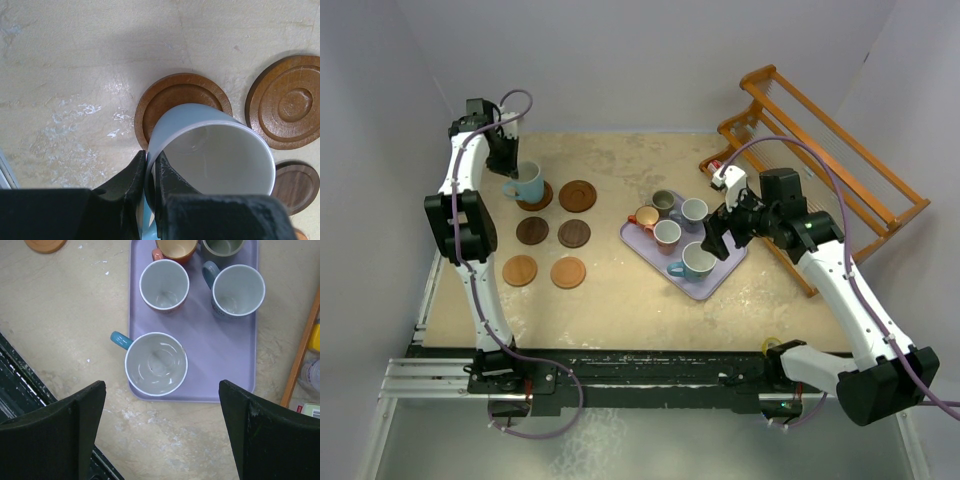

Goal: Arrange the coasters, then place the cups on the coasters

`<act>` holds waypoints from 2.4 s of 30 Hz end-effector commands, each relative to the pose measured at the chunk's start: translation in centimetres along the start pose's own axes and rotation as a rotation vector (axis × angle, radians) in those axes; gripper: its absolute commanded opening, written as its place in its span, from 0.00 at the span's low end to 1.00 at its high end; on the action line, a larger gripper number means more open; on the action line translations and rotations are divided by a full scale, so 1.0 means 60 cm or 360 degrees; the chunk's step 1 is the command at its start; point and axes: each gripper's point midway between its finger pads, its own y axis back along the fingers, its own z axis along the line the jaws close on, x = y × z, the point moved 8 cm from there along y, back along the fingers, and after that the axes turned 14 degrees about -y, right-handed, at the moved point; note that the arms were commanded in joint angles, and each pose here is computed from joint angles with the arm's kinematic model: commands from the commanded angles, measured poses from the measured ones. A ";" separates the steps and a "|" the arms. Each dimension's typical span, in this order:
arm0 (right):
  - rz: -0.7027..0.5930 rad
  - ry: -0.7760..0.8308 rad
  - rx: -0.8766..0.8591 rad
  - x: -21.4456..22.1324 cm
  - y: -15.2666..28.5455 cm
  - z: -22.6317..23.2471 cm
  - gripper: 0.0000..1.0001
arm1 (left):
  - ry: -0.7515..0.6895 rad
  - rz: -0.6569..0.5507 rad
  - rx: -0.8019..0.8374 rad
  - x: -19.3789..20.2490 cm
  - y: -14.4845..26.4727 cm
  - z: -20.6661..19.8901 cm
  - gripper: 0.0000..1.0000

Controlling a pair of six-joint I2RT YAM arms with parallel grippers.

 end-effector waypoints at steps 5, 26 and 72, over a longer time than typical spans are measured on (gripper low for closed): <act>-0.0019 0.0017 -0.0043 -0.004 0.002 0.002 0.96 | -0.0078 -0.0143 -0.0097 -0.026 0.034 0.016 0.16; 0.0172 -0.0017 0.0156 0.023 -0.015 -0.028 0.91 | -0.0118 -0.0380 -0.0073 -0.052 0.156 -0.018 0.38; 0.0595 -0.0459 0.0163 0.086 -0.163 -0.066 0.25 | -0.0377 -0.1018 0.0178 0.038 0.272 -0.252 0.68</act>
